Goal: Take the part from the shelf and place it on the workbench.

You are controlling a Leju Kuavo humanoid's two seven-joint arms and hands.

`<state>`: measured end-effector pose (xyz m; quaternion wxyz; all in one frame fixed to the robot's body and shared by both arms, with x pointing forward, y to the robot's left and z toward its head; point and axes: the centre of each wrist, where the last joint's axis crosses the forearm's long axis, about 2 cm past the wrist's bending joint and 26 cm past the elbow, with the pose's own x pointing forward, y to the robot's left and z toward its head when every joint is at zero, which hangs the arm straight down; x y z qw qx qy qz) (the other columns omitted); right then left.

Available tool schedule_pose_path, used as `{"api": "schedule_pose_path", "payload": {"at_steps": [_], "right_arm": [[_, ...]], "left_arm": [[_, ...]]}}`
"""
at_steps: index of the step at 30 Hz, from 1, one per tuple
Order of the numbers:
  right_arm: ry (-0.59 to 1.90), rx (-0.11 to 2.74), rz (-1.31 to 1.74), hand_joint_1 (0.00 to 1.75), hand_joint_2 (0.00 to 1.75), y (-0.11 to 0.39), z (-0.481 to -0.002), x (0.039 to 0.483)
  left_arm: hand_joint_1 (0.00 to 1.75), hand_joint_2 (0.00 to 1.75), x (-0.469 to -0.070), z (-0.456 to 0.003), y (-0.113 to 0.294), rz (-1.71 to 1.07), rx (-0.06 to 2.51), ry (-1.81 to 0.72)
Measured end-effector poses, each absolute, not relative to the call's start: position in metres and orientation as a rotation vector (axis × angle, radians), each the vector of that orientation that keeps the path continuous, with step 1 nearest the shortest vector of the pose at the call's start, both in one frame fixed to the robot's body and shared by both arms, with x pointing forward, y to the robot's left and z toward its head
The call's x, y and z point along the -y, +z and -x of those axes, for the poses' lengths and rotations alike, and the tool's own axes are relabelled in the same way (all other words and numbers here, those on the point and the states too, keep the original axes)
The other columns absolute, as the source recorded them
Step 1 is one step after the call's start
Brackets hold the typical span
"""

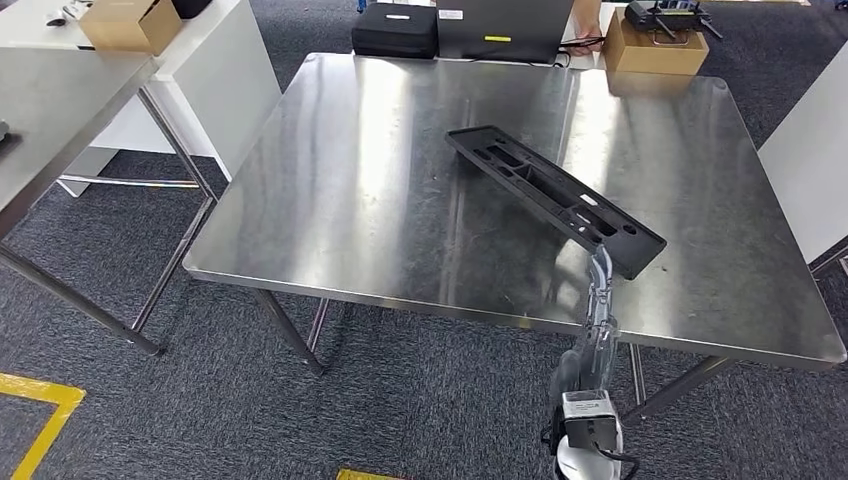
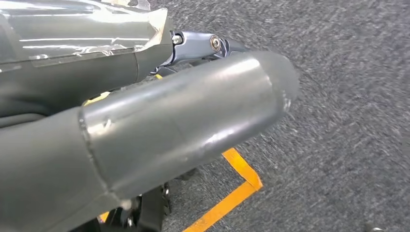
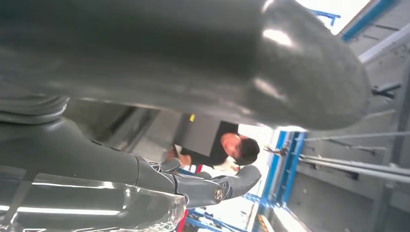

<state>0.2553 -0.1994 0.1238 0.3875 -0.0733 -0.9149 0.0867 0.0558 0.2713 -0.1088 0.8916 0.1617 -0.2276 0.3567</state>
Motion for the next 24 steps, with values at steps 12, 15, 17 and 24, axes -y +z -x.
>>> {"api": "schedule_pose_path", "payload": {"at_steps": [12,15,17,24], "right_arm": [[0.124,2.226,0.268,0.0,0.0,0.1,-0.251,0.219],[0.128,2.21,0.287,0.0,0.0,0.096,-0.247,0.225],[0.131,2.197,0.298,0.0,0.0,0.092,-0.243,0.227],[0.117,2.169,0.304,0.0,0.0,0.086,-0.235,0.23]], "left_arm": [[0.0,0.0,-0.269,-0.058,-0.109,-0.306,0.495,0.724],[0.0,0.0,-0.268,-0.058,-0.109,-0.3,0.497,0.724],[0.0,0.0,-0.267,-0.058,-0.109,-0.296,0.497,0.721],[0.0,0.0,-0.265,-0.058,-0.108,-0.283,0.499,0.71]]}}
